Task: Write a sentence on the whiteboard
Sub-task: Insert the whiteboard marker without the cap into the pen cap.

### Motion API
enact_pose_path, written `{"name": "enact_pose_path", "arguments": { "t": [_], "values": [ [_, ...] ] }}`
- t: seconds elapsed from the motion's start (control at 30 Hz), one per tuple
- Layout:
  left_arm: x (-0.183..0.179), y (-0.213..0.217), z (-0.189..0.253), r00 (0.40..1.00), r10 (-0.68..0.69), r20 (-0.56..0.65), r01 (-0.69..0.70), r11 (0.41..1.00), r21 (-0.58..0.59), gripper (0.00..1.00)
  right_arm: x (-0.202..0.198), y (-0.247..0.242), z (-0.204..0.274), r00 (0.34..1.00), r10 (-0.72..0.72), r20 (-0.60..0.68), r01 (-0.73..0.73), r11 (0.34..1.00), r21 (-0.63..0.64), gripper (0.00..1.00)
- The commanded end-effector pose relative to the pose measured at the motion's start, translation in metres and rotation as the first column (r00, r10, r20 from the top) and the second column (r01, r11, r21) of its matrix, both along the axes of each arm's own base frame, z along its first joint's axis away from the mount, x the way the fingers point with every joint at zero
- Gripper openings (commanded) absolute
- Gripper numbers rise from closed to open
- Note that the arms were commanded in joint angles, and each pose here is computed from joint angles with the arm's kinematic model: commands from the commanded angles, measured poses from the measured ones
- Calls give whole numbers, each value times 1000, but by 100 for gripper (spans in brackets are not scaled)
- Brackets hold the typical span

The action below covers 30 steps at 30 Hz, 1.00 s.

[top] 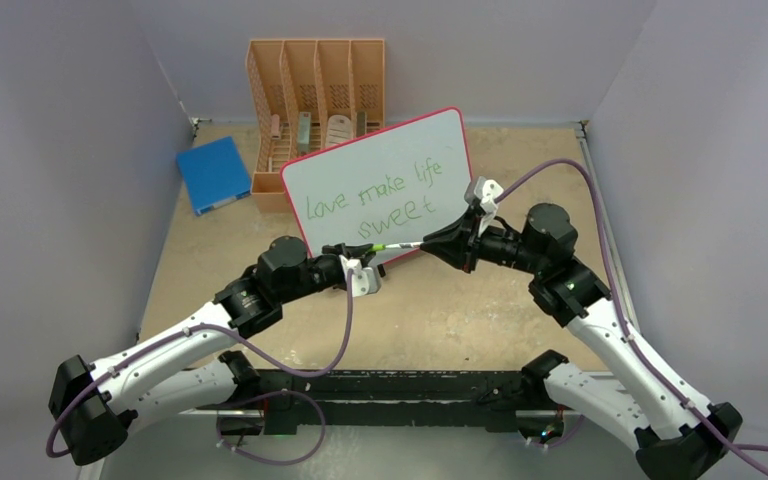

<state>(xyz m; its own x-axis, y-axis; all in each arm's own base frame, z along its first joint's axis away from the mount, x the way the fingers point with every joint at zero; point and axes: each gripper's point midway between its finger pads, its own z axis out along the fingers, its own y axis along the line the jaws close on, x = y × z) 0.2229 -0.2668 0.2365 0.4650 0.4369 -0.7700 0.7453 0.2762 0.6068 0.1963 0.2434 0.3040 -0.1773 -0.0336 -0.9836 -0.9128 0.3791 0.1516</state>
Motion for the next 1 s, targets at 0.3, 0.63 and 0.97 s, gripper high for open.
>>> {"name": "enact_pose_path", "arguments": {
  "t": [0.3,0.63,0.97],
  "values": [
    [-5,-11,42,997,-53,52,57,994,-96,0,3,3,2,1000,11,26,-12,1000,15,0],
    [-8,-19,48,995,-93,34,96,991,-90,0,5,7,-8,1000,17,-2,-17,1000,-9,0],
    [-13,-26,50,991,-128,-37,126,990,-69,0,8,16,-21,999,17,-32,-18,998,-52,0]
  ]
}}
